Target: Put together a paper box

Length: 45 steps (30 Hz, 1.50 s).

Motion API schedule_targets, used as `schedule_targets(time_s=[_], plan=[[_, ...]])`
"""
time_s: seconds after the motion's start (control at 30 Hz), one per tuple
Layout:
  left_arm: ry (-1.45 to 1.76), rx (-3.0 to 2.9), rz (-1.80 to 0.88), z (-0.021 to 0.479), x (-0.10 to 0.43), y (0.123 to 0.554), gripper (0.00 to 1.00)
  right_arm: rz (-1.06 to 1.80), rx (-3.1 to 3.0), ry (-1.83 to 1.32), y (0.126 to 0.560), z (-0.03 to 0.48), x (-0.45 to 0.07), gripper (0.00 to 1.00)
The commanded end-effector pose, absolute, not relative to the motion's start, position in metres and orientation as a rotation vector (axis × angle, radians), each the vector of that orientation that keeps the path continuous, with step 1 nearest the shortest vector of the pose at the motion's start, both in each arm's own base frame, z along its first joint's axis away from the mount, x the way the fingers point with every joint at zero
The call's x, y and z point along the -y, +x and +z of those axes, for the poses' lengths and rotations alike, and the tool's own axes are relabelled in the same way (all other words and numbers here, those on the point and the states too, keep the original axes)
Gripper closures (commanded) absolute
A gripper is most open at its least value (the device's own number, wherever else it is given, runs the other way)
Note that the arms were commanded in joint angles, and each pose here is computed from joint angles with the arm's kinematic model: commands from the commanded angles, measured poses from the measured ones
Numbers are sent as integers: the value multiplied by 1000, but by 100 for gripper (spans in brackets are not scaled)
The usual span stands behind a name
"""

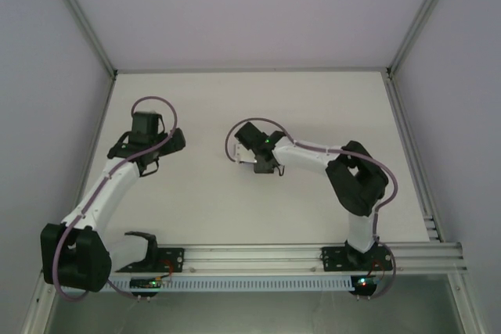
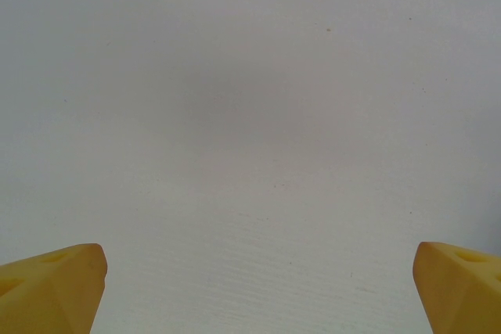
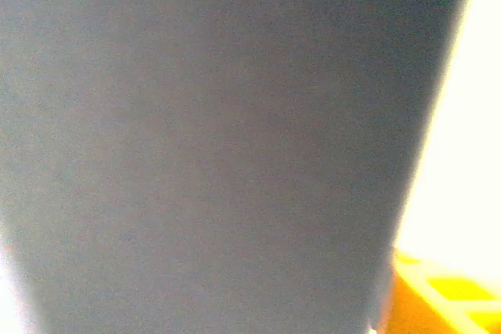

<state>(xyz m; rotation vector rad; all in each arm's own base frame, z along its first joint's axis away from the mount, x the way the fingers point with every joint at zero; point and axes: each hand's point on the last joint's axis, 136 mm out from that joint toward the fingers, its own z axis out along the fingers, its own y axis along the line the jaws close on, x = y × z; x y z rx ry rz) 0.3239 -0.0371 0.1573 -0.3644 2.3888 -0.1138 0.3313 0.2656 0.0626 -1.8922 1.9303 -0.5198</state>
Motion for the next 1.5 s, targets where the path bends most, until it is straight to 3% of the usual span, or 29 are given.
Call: schedule_targets(time_s=[0.0, 0.03, 0.27, 0.43, 0.57, 0.7, 0.97, 1.23, 1.47], plan=[[-386, -2362, -108, 164, 32, 321, 0, -502, -1897, -1891, 317, 76, -262, 8], [-383, -2363, -108, 164, 32, 322, 0, -500, -1893, -1891, 314, 79, -262, 1], [-379, -2347, -117, 167, 34, 325, 0, -390, -1940, -1970, 264, 72, -239, 1], [-376, -2325, -93, 171, 30, 330, 0, -307, -1927, -1811, 265, 100, -236, 1], [-315, -2219, -17, 174, 22, 345, 0, -212, -1995, -1378, 301, 142, -218, 1], [-295, -2100, 73, 167, 0, 363, 0, -23, -2087, -841, 339, 171, -163, 1], [-305, -1998, 139, 132, -33, 383, 0, 99, -2019, -114, 364, 162, -45, 1], [-176, -1933, 138, 115, -28, 388, 0, 76, -1906, 24, 366, 133, -5, 1], [-152, -1842, 104, 100, -29, 384, 0, 108, -1904, -49, 375, 111, -8, 1]])
